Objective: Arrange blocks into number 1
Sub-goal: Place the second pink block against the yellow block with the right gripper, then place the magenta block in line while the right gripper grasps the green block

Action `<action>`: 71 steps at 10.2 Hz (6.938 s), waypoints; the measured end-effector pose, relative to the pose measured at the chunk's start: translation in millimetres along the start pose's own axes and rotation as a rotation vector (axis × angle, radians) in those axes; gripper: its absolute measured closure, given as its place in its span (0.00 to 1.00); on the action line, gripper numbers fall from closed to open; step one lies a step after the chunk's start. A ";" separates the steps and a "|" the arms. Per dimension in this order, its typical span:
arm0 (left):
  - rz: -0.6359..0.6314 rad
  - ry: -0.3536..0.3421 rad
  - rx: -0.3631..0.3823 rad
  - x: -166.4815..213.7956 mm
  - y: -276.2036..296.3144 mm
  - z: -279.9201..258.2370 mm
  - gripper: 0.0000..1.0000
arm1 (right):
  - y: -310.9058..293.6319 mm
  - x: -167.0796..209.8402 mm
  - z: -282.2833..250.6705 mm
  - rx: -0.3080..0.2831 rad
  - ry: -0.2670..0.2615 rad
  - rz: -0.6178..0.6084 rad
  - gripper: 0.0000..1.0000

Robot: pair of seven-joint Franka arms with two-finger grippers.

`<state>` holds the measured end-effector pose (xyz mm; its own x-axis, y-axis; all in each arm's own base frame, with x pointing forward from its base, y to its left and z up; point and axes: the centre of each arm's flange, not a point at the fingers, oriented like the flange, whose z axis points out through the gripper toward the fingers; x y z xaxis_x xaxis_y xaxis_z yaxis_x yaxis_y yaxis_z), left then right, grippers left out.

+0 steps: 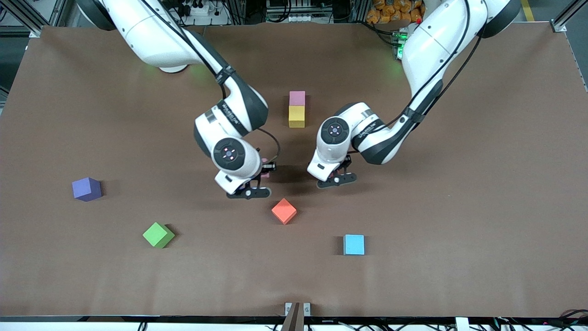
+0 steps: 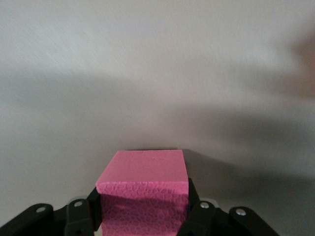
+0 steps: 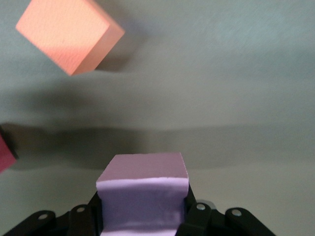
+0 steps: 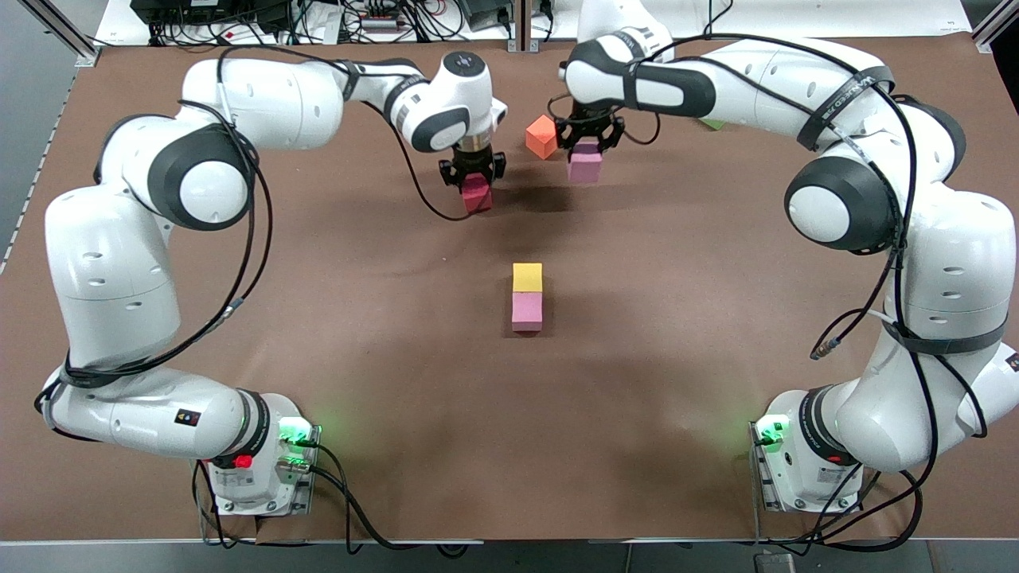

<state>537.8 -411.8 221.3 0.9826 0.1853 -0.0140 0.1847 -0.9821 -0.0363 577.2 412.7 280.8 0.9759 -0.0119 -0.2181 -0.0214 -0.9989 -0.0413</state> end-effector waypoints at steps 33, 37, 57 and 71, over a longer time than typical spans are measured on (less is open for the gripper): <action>-0.022 -0.018 0.104 44.3 -82.4 -56.2 0.37 | -106.9 -171.5 112.0 -0.040 0.208 0.070 0.30; -0.020 -0.020 0.105 43.1 -81.4 -56.5 0.37 | -96.4 -146.8 70.6 0.009 0.259 0.113 0.00; 0.097 -0.218 0.108 -395.5 53.3 -24.1 0.37 | 357.4 112.7 -50.7 -0.011 0.335 0.248 0.00; 0.189 -0.151 0.040 -374.7 56.0 21.7 0.37 | 367.5 169.2 14.4 0.151 0.287 0.560 0.00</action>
<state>179.5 -535.5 202.9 0.9849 0.0044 -0.1731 -0.0059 -0.9983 -0.0586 731.2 44.2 214.7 0.8271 -0.5617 0.0225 -0.5538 -0.8211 -0.1383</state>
